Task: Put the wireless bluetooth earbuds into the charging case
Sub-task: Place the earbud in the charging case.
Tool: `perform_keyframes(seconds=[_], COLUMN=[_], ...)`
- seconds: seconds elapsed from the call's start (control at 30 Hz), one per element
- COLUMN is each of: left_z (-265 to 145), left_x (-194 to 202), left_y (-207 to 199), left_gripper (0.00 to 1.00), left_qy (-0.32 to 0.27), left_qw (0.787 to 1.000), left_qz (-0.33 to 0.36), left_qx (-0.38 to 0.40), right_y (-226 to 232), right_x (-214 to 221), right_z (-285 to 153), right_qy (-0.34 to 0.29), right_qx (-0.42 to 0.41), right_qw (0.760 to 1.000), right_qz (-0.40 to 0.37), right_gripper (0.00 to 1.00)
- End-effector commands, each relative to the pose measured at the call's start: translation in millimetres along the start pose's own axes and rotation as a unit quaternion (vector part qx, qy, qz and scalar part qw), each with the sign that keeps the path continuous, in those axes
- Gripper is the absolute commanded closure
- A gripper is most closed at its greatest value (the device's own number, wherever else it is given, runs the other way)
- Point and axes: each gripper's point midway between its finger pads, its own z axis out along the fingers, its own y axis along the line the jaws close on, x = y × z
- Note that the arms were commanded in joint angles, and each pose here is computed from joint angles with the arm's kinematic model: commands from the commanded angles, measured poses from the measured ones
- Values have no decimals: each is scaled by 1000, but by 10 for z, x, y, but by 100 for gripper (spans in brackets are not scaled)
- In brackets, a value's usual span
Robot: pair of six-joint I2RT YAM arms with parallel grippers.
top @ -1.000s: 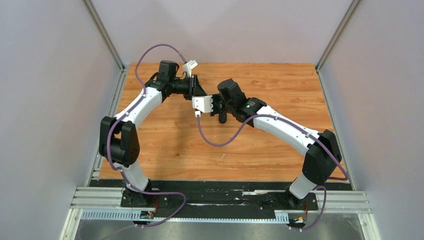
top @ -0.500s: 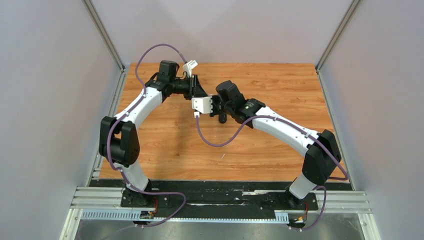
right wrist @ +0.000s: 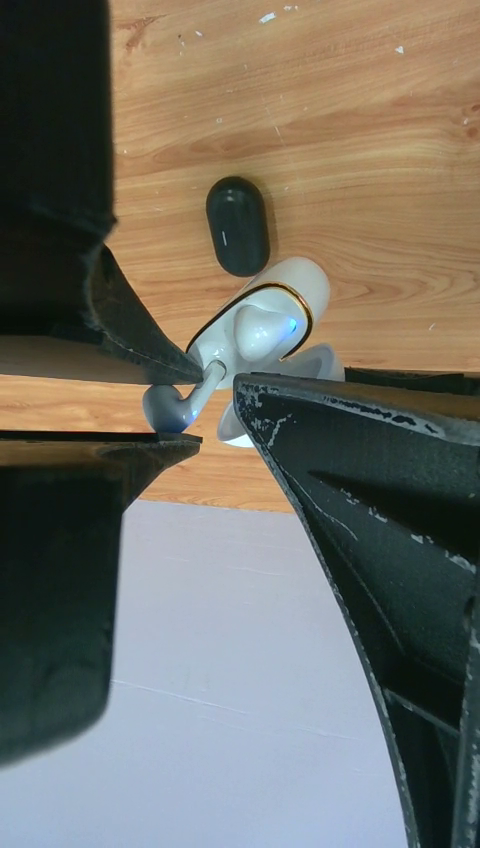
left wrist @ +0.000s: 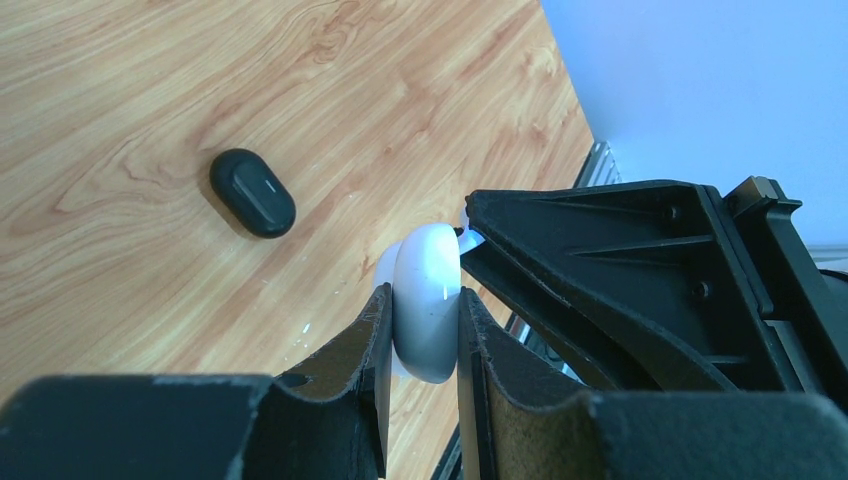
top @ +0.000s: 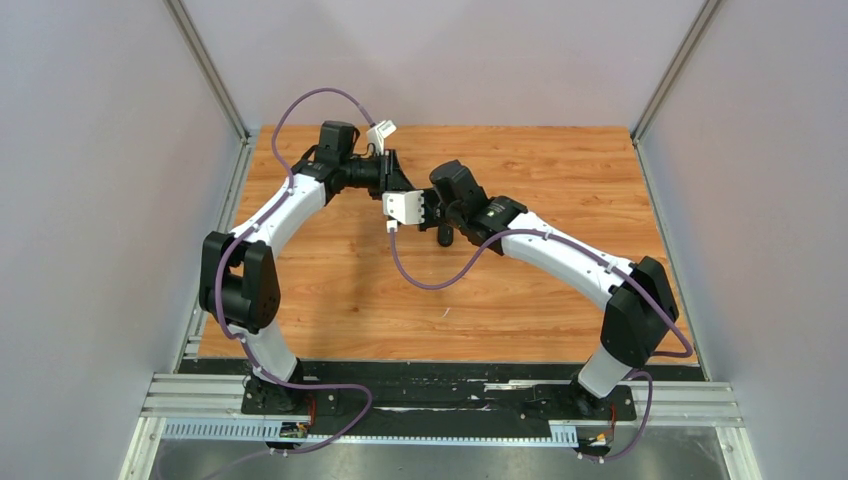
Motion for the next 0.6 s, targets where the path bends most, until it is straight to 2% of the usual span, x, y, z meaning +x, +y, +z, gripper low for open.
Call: perform_keyframes(seconds=[0.0,0.43,0.57], left_z=[-37,-30,-22], left_x=[-157,-183,-186], left_y=[-123,-59,-56], left_gripper=[100,100,100], left_qy=[-17,-22,-22], left_qw=[999,1000,1000], left_qz=[20,8,8], left_qx=[18,15,17], right_y=[-179,-88,-122], right_x=[-28,-146,-177], right_z=[-17,12,14], right_qy=[4,-17,-17], right_qx=[26,-3,-7], right_qw=[1000,1000,1000], right_qz=[0,1,17], right_gripper=[100,87,79])
